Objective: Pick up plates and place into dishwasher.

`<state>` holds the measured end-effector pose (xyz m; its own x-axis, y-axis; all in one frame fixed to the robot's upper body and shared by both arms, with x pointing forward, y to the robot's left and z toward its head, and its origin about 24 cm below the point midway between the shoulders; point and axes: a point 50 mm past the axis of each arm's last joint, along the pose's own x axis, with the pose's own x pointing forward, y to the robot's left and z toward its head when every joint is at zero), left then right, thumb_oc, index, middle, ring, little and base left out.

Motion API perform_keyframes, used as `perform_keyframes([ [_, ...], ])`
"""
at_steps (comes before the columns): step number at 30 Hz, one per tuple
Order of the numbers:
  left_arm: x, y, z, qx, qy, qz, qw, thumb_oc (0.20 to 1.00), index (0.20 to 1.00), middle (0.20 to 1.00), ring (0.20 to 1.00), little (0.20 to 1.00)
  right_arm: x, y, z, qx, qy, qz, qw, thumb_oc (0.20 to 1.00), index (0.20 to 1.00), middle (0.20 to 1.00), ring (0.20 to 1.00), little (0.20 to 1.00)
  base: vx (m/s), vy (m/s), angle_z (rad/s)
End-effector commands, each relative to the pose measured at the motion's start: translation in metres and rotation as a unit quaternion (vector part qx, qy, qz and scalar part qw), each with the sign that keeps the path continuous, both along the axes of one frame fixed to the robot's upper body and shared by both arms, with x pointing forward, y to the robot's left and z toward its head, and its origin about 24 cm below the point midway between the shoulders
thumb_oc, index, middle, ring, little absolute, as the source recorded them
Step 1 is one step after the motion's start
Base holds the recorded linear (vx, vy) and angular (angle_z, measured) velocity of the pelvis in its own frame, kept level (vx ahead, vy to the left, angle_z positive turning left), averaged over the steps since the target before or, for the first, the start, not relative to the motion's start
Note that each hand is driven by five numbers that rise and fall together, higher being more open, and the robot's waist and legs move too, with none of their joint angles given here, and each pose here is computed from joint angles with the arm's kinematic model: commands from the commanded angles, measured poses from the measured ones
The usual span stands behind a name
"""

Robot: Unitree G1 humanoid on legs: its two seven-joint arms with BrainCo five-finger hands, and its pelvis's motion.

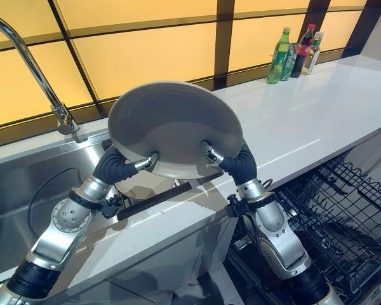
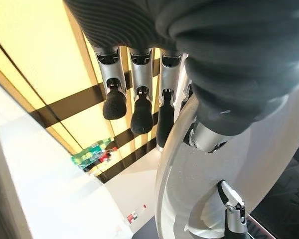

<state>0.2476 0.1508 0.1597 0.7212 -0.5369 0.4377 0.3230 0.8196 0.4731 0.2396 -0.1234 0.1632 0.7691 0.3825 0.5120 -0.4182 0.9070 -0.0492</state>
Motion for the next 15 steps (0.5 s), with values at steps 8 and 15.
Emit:
perform_keyframes([
  [8, 0.013, 0.052, 0.038, -0.172, -0.059, 0.15, 0.972, 1.0, 1.0, 1.0, 1.0, 1.0, 0.008, -0.048, 0.024, -0.022, -0.065, -0.175, 0.982, 0.2, 0.2, 0.2, 0.2, 0.2, 0.0, -0.034, -0.09],
  [15, 0.004, 0.089, 0.043, -0.181, -0.098, 0.243, 0.948, 1.0, 1.0, 1.0, 1.0, 1.0, -0.001, -0.095, 0.017, -0.063, -0.054, -0.28, 0.956, 0.2, 0.2, 0.2, 0.2, 0.2, 0.03, -0.047, -0.12],
])
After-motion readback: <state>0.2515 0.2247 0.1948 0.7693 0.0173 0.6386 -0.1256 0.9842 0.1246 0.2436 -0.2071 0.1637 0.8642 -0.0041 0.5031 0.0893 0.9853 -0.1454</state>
